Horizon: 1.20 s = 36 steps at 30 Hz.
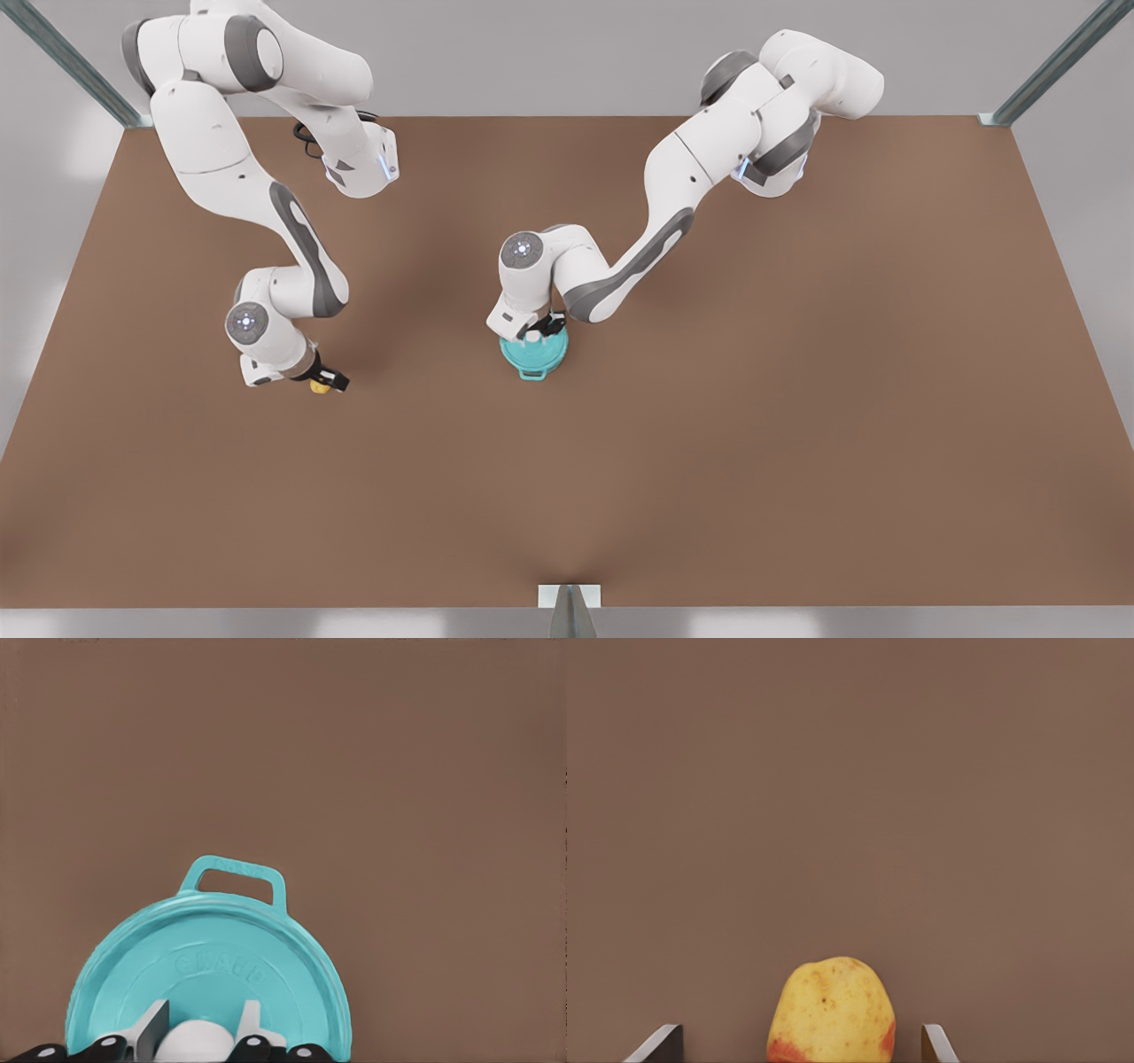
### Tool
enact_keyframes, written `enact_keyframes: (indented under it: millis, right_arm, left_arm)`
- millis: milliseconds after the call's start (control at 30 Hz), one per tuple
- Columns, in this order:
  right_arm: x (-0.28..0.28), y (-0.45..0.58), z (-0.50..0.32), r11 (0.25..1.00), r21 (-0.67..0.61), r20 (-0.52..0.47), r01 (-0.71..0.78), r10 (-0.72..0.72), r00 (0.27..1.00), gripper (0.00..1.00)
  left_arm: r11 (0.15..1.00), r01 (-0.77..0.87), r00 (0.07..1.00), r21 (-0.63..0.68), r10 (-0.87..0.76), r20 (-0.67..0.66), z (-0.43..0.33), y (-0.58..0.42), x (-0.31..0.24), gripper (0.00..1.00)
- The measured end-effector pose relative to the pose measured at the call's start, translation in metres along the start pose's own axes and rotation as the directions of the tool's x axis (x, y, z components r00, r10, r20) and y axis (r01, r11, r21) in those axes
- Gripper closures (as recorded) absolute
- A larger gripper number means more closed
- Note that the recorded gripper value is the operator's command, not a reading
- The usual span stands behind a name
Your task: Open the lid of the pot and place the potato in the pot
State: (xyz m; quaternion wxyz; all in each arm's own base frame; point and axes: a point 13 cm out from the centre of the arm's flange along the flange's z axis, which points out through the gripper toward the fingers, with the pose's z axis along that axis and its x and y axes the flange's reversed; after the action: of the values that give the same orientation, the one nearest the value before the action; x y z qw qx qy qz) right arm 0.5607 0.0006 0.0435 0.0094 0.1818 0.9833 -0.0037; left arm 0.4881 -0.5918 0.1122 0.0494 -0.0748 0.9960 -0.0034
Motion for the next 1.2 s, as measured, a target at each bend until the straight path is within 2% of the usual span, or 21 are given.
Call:
enact_keyframes:
  millis: [100, 167, 233, 333, 433, 467, 500, 533, 567, 633, 700, 733, 800, 900, 967, 1033, 1200]
  right_arm:
    - [-0.003, 0.001, 0.004, 1.000, -0.008, 0.016, -0.007, 0.007, 1.000, 0.00]
    - [-0.006, 0.002, 0.003, 1.000, -0.012, 0.027, -0.011, 0.012, 1.000, 0.02]
    - [-0.008, 0.001, 0.003, 1.000, -0.015, 0.036, -0.017, 0.017, 0.999, 0.14]
    - [-0.011, 0.001, 0.002, 1.000, -0.019, 0.045, -0.022, 0.023, 0.999, 0.14]
    - [-0.010, 0.001, 0.006, 0.999, -0.020, 0.044, -0.026, 0.027, 0.999, 0.14]
    - [-0.009, 0.001, 0.008, 0.999, -0.021, 0.044, -0.028, 0.028, 0.999, 0.14]
    - [-0.009, 0.002, 0.008, 0.999, -0.021, 0.045, -0.029, 0.030, 0.999, 0.14]
    - [-0.010, 0.002, 0.008, 0.999, -0.022, 0.046, -0.030, 0.031, 0.998, 0.14]
    - [-0.010, 0.002, 0.008, 0.999, -0.023, 0.047, -0.031, 0.032, 0.998, 0.19]
    - [-0.010, 0.002, 0.008, 0.999, -0.024, 0.049, -0.033, 0.034, 0.998, 0.27]
    - [-0.009, 0.002, 0.008, 0.999, -0.024, 0.049, -0.035, 0.036, 0.998, 0.31]
    - [-0.008, 0.002, 0.008, 0.999, -0.024, 0.048, -0.035, 0.036, 0.998, 0.32]
    - [-0.008, 0.001, 0.008, 0.999, -0.024, 0.048, -0.037, 0.038, 0.998, 0.31]
    - [-0.007, 0.002, 0.008, 0.999, -0.024, 0.048, -0.037, 0.038, 0.998, 0.29]
    - [-0.005, 0.004, 0.008, 0.999, -0.025, 0.048, -0.035, 0.036, 0.998, 0.28]
    - [-0.004, 0.005, 0.008, 0.999, -0.024, 0.047, -0.034, 0.036, 0.998, 0.35]
    - [-0.003, 0.006, 0.008, 0.999, -0.025, 0.047, -0.036, 0.037, 0.998, 0.41]
  left_arm:
    - [1.000, 0.022, 1.000, -0.007, -0.022, 0.002, -0.003, 0.003, -0.004, 0.66]
    - [0.998, 0.064, 0.998, -0.016, -0.064, 0.003, -0.013, 0.016, -0.027, 0.66]
    - [0.988, 0.156, 0.988, -0.013, -0.156, -0.015, -0.030, 0.049, -0.082, 0.66]
    - [0.943, 0.327, 0.942, -0.058, -0.330, -0.062, -0.007, 0.164, -0.188, 0.66]
    - [0.914, 0.389, 0.910, -0.115, -0.401, -0.104, 0.071, 0.258, -0.229, 0.65]
    - [0.915, 0.386, 0.911, -0.120, -0.398, -0.107, 0.088, 0.271, -0.233, 0.41]
    - [0.919, 0.378, 0.915, -0.115, -0.390, -0.104, 0.093, 0.279, -0.238, 0.00]
    - [0.921, 0.373, 0.918, -0.107, -0.384, -0.099, 0.086, 0.288, -0.248, 0.00]
    - [0.923, 0.371, 0.922, -0.100, -0.379, -0.080, 0.058, 0.304, -0.266, 0.00]
    - [0.919, 0.389, 0.916, -0.070, -0.394, -0.074, -0.033, 0.357, -0.306, 0.00]
    - [0.904, 0.425, 0.901, -0.041, -0.427, -0.073, -0.154, 0.441, -0.327, 0.00]
    - [0.890, 0.451, 0.887, -0.061, -0.455, -0.080, -0.206, 0.497, -0.309, 0.00]
    - [0.888, 0.448, 0.883, -0.105, -0.458, -0.107, -0.254, 0.542, -0.252, 0.00]
    - [0.892, 0.446, 0.879, -0.071, -0.452, -0.152, -0.275, 0.578, -0.255, 0.00]
    - [0.887, 0.442, 0.869, -0.134, -0.460, -0.181, -0.263, 0.593, -0.243, 0.00]
    - [0.908, 0.403, 0.881, -0.116, -0.420, -0.217, -0.261, 0.583, -0.219, 0.00]
    - [0.944, 0.328, 0.908, -0.050, -0.329, -0.260, -0.263, 0.587, -0.211, 0.00]
